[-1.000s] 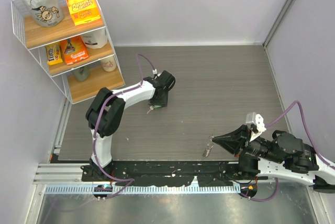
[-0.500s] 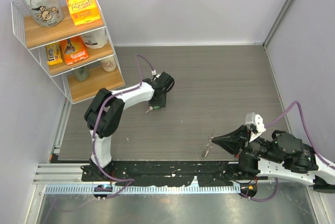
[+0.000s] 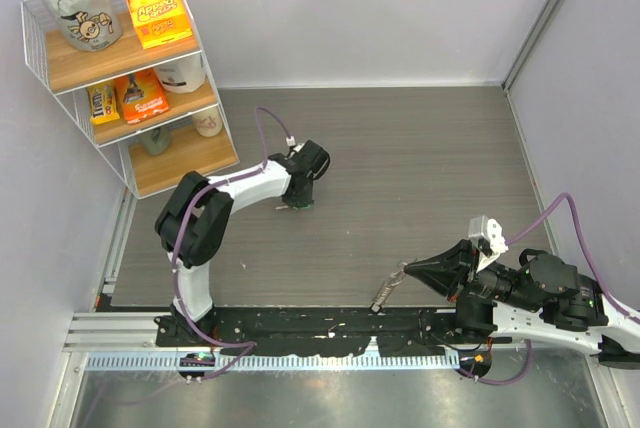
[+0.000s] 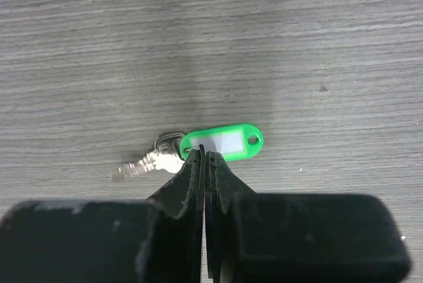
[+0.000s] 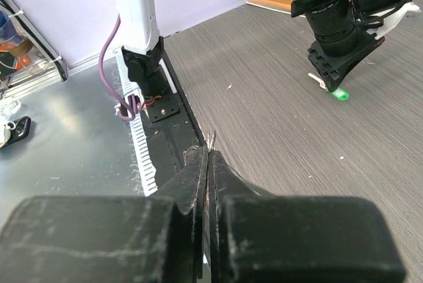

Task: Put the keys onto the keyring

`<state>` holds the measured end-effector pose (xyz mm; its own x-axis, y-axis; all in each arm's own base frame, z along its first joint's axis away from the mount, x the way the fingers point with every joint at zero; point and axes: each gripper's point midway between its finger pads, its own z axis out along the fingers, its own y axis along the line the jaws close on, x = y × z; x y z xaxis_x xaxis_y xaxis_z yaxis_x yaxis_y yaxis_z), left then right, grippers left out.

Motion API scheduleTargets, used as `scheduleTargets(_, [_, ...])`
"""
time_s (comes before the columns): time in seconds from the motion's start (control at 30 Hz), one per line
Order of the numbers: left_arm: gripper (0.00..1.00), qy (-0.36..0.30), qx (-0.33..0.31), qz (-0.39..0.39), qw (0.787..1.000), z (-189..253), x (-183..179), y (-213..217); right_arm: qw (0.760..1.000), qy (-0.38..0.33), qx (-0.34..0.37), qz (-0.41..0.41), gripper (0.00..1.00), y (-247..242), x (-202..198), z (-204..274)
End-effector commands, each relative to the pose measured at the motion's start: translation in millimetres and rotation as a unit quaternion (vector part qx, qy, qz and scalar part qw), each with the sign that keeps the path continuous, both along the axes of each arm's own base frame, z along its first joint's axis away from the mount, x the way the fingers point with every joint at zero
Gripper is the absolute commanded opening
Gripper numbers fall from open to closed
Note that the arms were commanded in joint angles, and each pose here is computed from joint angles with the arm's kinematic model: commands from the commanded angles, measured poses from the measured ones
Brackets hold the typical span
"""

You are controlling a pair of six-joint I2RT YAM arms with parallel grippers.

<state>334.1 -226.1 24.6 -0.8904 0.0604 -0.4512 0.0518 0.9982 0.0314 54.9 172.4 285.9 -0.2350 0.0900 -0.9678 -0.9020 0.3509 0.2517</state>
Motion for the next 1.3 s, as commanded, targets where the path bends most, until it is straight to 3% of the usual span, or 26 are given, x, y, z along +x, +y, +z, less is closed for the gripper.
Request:
scheduleTargets(0.0, [0.00,-0.015,-0.016,0.003,1.000,10,-1,2,0.999,-0.011,0.038,0.008,0.05,5,-2,23])
scheduleTargets(0.6, [0.00,-0.077,-0.102,-0.076,0.989,65,-27,-15,0.999,-0.003,0.039,0.015,0.05,14,-3,28])
scheduleTargets(0.73, [0.00,-0.081,-0.077,-0.068,0.991,65,-27,-3,0.999,-0.003,0.040,0.015,0.05,15,-3,29])
scheduleTargets(0.77, [0.04,-0.080,-0.068,-0.065,0.992,64,-27,0,0.999,-0.003,0.040,0.016,0.05,15,-3,30])
scheduleTargets(0.87, [0.30,-0.074,-0.050,-0.058,0.994,56,-25,4,0.999,-0.001,0.037,0.016,0.05,17,-3,27])
scheduleTargets(0.97, [0.45,-0.062,-0.027,-0.049,0.997,45,-21,8,0.999,-0.001,0.038,0.015,0.05,18,-2,27])
scheduleTargets(1.07, [0.51,-0.052,-0.021,-0.050,0.997,35,-19,5,0.999,-0.001,0.038,0.015,0.05,17,-3,28])
scheduleTargets(1.27, [0.52,-0.042,-0.017,-0.050,0.998,23,-14,-1,0.999,0.000,0.035,0.011,0.05,15,-2,26])
